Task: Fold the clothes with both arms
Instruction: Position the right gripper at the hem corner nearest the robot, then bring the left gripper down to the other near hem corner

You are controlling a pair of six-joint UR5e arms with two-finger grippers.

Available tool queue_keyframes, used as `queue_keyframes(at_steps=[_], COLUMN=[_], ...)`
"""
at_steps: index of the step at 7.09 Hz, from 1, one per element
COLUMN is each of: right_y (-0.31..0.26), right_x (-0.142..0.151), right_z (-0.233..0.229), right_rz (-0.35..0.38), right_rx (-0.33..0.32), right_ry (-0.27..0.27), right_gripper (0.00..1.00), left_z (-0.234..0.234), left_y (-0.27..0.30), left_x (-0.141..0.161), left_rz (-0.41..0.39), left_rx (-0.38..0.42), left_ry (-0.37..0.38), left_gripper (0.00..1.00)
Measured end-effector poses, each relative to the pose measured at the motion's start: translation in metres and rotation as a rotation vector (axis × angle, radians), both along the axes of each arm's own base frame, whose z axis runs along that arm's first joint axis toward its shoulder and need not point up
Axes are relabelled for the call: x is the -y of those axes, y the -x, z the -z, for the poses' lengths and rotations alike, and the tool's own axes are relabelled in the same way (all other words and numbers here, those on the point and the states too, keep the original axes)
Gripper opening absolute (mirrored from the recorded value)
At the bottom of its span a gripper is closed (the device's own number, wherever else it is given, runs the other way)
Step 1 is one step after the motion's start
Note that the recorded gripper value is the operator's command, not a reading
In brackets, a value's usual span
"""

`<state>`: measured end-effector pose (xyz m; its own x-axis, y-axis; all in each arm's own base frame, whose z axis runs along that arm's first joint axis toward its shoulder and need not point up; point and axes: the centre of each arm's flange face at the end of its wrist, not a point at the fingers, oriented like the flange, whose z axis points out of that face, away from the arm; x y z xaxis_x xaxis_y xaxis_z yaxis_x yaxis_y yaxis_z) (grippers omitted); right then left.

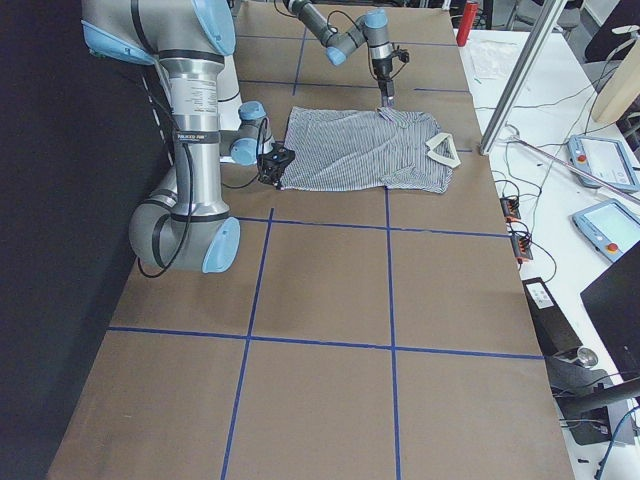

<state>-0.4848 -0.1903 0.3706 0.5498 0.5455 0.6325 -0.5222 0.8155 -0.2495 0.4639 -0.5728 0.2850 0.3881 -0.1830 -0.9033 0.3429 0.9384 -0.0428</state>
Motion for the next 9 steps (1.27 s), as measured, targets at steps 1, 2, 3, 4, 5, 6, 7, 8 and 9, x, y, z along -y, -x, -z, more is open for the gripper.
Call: queue_keyframes(at_steps=[1, 2, 3, 4, 5, 6, 7, 8, 9], right_y=[-0.005, -0.011, -0.016, -0.022, -0.024, -0.025, -0.026, -0.026, -0.026], right_x=[0.004, 0.007, 0.009, 0.009, 0.009, 0.009, 0.009, 0.009, 0.009], right_z=[0.004, 0.011, 0.017, 0.023, 0.025, 0.026, 0.027, 0.027, 0.027], right_rz=[-0.004, -0.004, -0.005, -0.006, -0.005, -0.005, -0.005, -0.005, -0.005], right_rx=[0.009, 0.025, 0.038, 0.051, 0.055, 0.056, 0.056, 0.057, 0.057], right_ry=[0.004, 0.012, 0.015, 0.015, 0.016, 0.016, 0.016, 0.016, 0.016], right_gripper=[0.00, 0.00, 0.00, 0.00, 0.00, 0.00, 0.00, 0.00, 0.00], left_z=[0.006, 0.015, 0.017, 0.020, 0.018, 0.004, -0.016, -0.034, -0.048], left_y=[0.003, 0.006, 0.008, 0.008, 0.001, -0.009, -0.015, -0.019, -0.023], left_x=[-0.004, -0.026, -0.080, -0.143, -0.208, -0.262, -0.297, -0.320, -0.336], left_rz=[0.005, 0.011, 0.010, 0.009, 0.006, 0.006, 0.009, 0.005, -0.008], left_rx=[-0.012, -0.039, -0.057, -0.047, -0.024, 0.006, 0.045, 0.082, 0.119], left_ry=[-0.003, 0.002, 0.016, 0.042, 0.098, 0.155, 0.186, 0.197, 0.202], left_gripper=[0.80, 0.80, 0.80, 0.78, 0.76, 0.76, 0.76, 0.75, 0.73])
